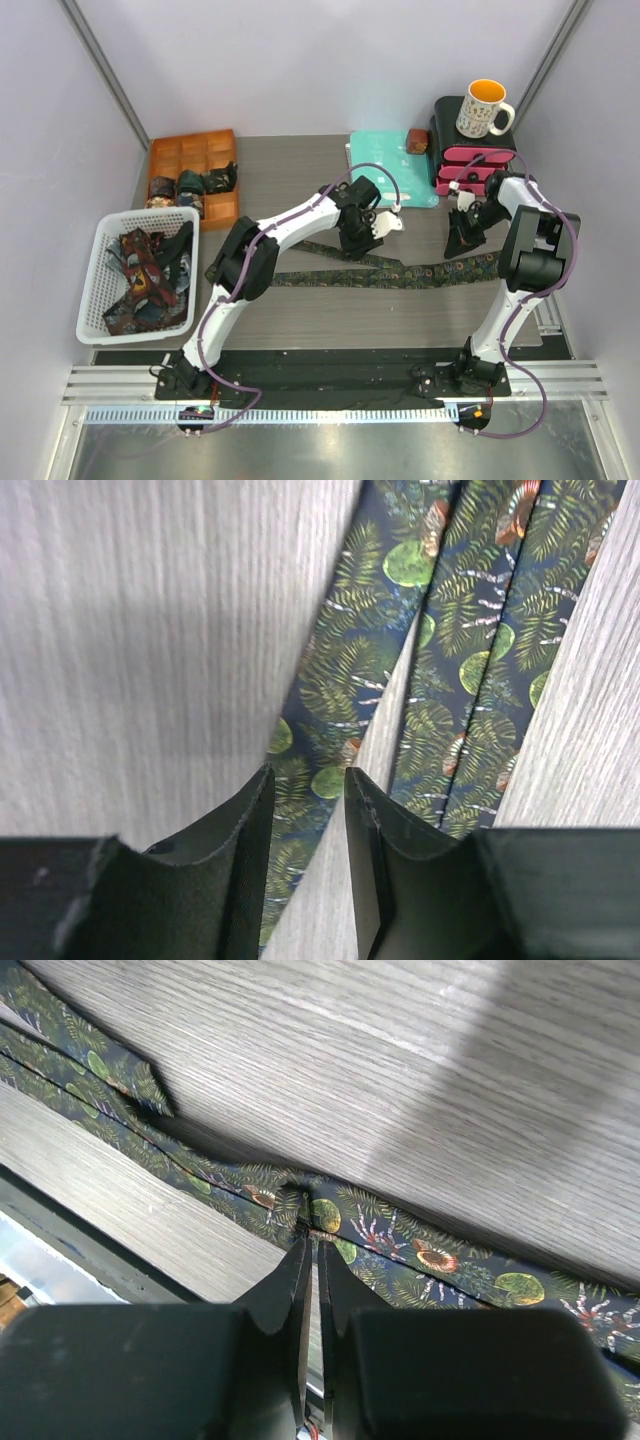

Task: Roll the ties
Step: Flatten out the tie at the center of the board.

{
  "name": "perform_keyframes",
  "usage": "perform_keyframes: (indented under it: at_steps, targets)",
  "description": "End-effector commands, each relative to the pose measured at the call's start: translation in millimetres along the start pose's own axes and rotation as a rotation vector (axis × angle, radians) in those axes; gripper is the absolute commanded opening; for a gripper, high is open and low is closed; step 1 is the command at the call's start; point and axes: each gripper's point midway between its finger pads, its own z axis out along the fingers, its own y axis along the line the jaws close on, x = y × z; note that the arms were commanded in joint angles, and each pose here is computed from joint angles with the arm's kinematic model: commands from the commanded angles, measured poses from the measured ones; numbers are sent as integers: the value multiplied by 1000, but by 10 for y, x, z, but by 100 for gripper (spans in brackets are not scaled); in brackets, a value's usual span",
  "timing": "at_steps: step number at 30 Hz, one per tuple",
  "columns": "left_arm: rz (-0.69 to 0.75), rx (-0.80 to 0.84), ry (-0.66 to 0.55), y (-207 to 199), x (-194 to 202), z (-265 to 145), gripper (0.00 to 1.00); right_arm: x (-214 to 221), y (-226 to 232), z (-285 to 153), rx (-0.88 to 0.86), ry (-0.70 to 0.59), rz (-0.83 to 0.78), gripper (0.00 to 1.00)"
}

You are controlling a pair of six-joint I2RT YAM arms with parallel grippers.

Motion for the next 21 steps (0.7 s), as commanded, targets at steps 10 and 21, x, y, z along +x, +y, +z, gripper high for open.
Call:
perform_keyframes:
  at_steps: [10, 21]
  targets:
    - [243, 69, -9, -55, -30, 100, 56, -85, 45, -119, -2, -29, -4, 12]
    - [234, 80, 109, -16, 294, 328, 22, -48, 66, -117, -7, -25, -5, 12]
